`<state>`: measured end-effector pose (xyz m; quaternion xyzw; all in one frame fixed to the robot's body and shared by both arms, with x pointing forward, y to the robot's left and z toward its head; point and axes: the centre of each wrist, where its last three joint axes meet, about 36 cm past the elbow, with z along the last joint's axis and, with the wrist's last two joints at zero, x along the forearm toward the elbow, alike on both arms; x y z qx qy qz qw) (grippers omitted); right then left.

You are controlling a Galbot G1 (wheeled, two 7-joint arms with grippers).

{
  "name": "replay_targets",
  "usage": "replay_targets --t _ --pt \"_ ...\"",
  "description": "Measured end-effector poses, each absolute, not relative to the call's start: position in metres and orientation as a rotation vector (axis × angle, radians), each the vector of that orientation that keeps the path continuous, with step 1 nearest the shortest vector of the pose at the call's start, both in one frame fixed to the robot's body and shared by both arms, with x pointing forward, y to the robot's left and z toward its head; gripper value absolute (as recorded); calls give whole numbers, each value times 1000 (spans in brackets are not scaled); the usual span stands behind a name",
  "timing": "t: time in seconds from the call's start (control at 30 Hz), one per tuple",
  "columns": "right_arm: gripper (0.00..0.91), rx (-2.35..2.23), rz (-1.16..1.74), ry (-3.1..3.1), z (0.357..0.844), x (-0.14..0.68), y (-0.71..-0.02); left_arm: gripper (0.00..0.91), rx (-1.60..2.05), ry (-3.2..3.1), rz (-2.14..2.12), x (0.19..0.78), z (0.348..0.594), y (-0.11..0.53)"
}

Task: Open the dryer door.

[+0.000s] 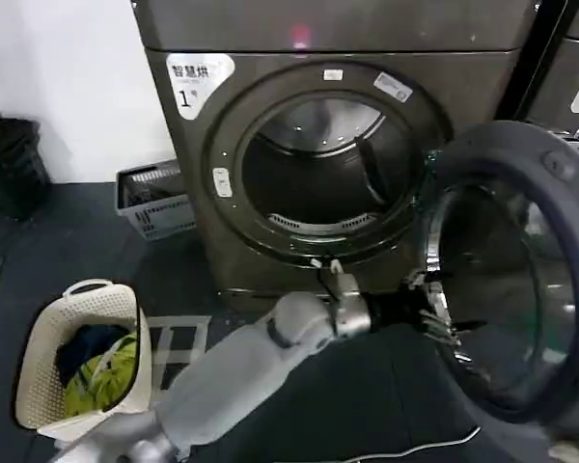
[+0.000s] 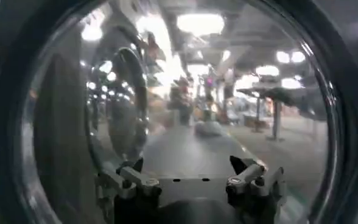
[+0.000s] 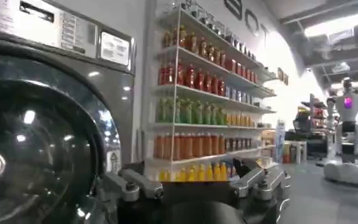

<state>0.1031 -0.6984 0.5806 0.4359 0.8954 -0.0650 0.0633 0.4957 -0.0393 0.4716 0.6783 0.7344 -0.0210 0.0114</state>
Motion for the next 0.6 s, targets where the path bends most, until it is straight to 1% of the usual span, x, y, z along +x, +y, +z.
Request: replay_targets --t 0.2,0.5,0.6 --pt "907 1399 -254 2645 585 85 -705 907 2138 2272 -50 496 473 -70" --pt "907 1424 -319 2536 607 60 -707 907 2131 2246 -64 499 478 -114" --pt "907 1418 -319 2524 611 56 -706 907 2108 2271 -40 504 471 -116"
